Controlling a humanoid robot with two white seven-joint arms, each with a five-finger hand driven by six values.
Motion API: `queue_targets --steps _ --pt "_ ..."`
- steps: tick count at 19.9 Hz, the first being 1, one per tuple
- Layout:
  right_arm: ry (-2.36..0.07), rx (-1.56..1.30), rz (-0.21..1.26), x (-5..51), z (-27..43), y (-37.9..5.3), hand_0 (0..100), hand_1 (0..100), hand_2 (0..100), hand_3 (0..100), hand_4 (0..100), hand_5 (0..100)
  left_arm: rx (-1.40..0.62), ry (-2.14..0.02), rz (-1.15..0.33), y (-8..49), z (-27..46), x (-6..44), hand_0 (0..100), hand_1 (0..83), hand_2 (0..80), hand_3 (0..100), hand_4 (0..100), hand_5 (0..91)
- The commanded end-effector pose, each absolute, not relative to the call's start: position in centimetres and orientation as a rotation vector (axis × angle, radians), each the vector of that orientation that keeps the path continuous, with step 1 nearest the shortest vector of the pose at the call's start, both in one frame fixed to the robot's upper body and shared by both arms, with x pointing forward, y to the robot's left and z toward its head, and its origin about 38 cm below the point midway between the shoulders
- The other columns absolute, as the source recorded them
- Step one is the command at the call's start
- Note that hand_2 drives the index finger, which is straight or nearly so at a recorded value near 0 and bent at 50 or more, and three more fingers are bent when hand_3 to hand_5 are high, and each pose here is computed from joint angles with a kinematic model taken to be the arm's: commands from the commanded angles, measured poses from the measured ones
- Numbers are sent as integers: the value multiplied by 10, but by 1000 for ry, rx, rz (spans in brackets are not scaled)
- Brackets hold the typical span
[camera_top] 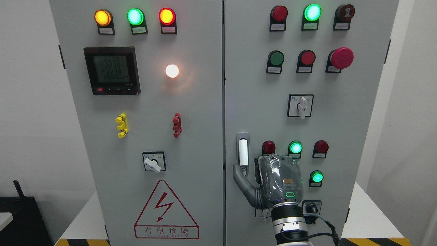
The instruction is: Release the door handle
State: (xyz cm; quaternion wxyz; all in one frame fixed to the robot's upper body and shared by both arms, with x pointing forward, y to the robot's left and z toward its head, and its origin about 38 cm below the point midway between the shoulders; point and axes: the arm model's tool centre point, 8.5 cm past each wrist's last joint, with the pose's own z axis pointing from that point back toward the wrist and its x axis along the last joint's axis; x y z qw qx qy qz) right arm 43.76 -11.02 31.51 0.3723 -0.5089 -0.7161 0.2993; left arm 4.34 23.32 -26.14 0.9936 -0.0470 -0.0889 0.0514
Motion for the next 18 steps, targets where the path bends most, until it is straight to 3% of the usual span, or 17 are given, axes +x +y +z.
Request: queue_targets --steps 1,18 --pt "-1830 -1307 765 438 314 -111 407 67 1000 1000 984 931 -92 -162 115 233 -262 38 120 389 0 0 0 0" --pt "-1818 -1320 742 439 315 -119 423 107 1000 1000 983 934 -92 -162 115 233 -262 38 120 389 0 0 0 0"
